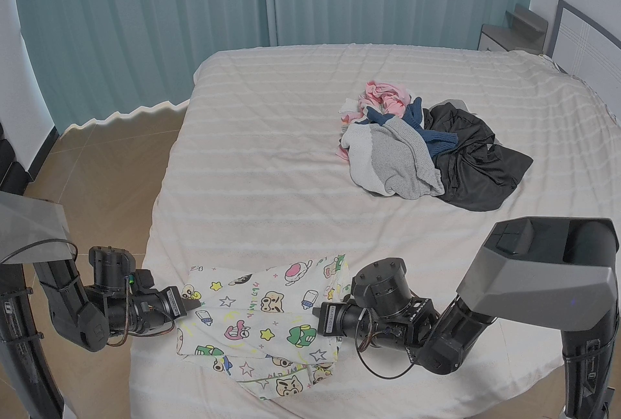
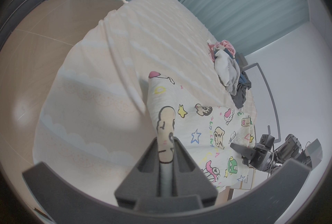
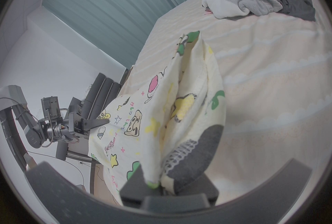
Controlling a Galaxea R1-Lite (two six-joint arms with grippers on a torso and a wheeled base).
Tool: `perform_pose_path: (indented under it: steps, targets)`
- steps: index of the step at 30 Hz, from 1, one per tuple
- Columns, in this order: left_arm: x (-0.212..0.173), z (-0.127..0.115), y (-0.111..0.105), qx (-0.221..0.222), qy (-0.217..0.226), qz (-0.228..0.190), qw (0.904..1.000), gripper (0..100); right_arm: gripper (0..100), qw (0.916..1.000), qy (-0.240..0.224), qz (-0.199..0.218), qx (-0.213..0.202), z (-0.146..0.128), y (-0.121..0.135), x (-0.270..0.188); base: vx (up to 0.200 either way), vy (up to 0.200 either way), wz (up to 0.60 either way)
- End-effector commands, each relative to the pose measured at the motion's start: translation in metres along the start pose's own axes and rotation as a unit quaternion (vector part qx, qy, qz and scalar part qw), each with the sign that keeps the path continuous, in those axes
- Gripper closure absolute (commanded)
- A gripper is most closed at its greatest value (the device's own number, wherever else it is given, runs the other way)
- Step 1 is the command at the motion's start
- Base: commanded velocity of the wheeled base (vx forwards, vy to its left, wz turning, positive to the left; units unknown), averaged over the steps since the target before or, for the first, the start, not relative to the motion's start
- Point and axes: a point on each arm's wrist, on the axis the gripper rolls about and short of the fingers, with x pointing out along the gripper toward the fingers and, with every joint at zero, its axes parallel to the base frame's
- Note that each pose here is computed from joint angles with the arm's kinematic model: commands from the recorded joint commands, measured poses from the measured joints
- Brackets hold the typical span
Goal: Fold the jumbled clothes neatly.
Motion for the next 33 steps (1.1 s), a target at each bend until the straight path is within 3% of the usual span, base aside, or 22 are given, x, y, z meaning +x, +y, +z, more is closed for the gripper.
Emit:
perform_pose_path:
  steps: [1, 9, 19, 26, 33]
  targets:
    - [-0.017, 0.010, -0.017, 0.014, -0.025, -0.018, 0.9994, 100, 100, 0.9998, -0.017, 0.013, 0.000, 0.012, 0.010, -0.018, 0.000, 0.000, 0.00]
    - [-0.032, 0.013, -0.032, 0.022, -0.029, -0.026, 0.9990, 100, 100, 0.9991, -0.033, 0.028, -0.001, 0.024, 0.019, -0.032, 0.000, 0.000, 0.00]
    - [-0.037, 0.013, -0.043, 0.022, -0.034, -0.003, 0.9992, 100, 100, 0.9986, -0.040, 0.034, -0.001, 0.029, 0.023, -0.044, 0.000, 0.000, 0.00]
    - [-0.028, 0.017, -0.060, -0.034, -0.041, -0.017, 0.9984, 100, 100, 0.9987, -0.041, 0.032, -0.001, 0.030, 0.021, -0.054, 0.000, 0.000, 0.00]
    - [-0.025, 0.014, -0.071, -0.029, -0.027, -0.008, 0.9992, 100, 100, 0.9986, -0.042, 0.031, 0.000, 0.030, 0.021, -0.061, 0.000, -0.200, 0.00]
